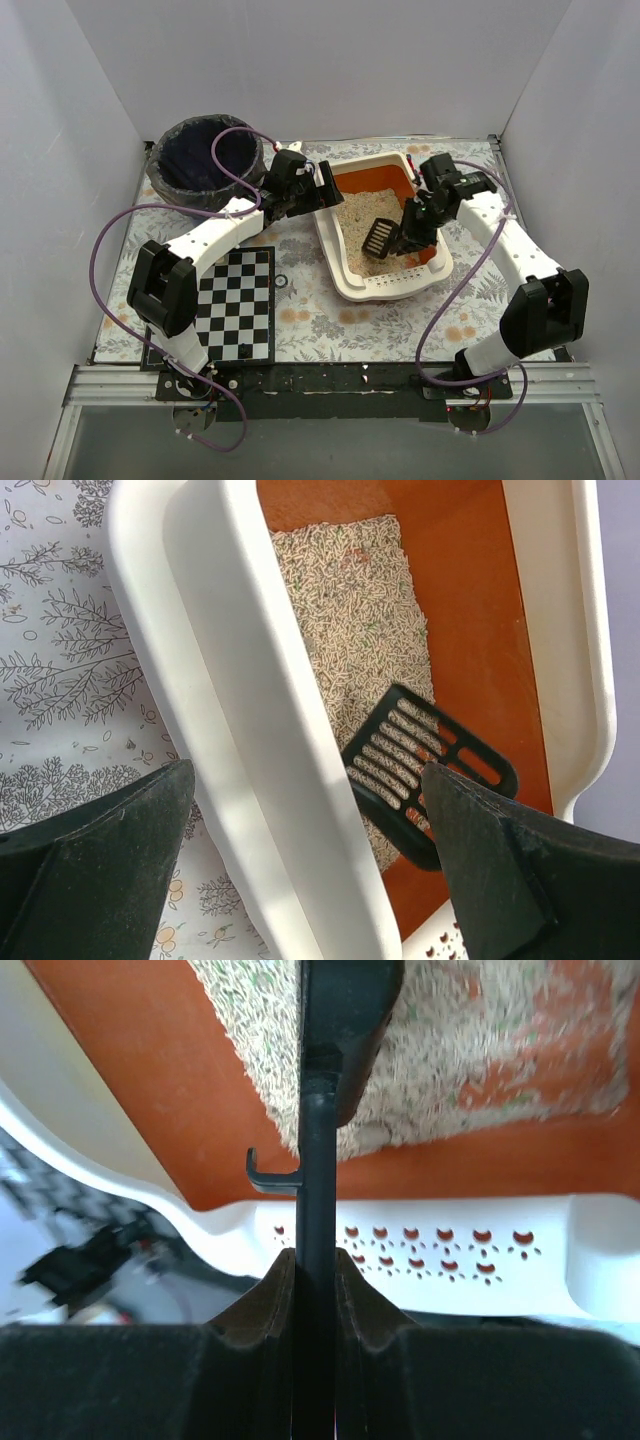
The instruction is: Clean the litter box
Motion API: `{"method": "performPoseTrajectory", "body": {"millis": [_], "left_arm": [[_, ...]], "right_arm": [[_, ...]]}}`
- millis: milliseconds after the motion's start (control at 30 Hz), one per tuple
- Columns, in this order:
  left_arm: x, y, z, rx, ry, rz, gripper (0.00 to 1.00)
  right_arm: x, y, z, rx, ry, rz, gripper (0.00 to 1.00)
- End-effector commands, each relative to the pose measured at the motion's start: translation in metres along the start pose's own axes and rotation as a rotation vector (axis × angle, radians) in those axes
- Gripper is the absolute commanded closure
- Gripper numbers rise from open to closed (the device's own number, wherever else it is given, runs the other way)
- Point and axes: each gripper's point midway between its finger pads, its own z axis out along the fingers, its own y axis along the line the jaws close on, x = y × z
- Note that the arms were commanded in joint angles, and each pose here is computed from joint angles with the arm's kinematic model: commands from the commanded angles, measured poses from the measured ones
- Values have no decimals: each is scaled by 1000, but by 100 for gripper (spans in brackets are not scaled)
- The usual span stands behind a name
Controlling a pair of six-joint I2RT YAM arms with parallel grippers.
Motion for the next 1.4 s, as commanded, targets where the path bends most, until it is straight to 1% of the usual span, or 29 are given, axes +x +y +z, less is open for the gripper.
{"method": "performPoseTrajectory", "body": {"millis": [0, 67, 133, 200, 300, 400, 467, 600, 700, 767, 867, 1033, 1167, 1200, 1267, 1367], "left_arm": [[-18, -13, -7, 31, -61, 29, 2], [-19, -14, -7, 38, -69, 34, 2], [-20, -14, -6, 41, -72, 37, 2], [-20, -14, -5, 42, -76, 41, 2], [-19, -13, -2, 41, -72, 43, 2], [-19, -14, -2, 45, -77, 45, 2], [-20, -14, -3, 47, -80, 47, 2], [-19, -13, -4, 47, -80, 46, 2], [-19, -13, -5, 48, -83, 42, 2], [-23, -6, -4, 13, -108, 36, 2], [-20, -6, -1, 16, -95, 35, 2], [-17, -8, 2, 25, -78, 23, 2], [-18, -8, 3, 26, -79, 20, 2], [-14, -13, 3, 50, -60, 21, 2], [-13, -13, 4, 55, -51, 21, 2], [-11, -14, 6, 59, -40, 23, 2]], "right_arm": [[30, 20, -25, -293, 198, 246, 99], [27, 18, -32, -273, 184, 277, 99], [19, 11, -39, -205, 132, 305, 99], [17, 8, -43, -175, 99, 342, 99], [25, 8, -39, -180, 121, 403, 99], [38, 0, -31, -144, 176, 442, 99], [41, -5, -30, -102, 188, 454, 99], [25, -14, -25, -42, 139, 444, 99], [25, -15, -10, -47, 176, 449, 99], [27, -22, 1, -21, 187, 458, 99], [21, -34, 14, 31, 159, 464, 99], [1, -32, 35, 7, 86, 476, 99], [2, -32, 63, -8, 127, 472, 99], [4, -32, 69, -19, 135, 477, 99], [1, -31, 81, -38, 117, 481, 99], [-14, -37, 95, -16, 37, 498, 99]]}}
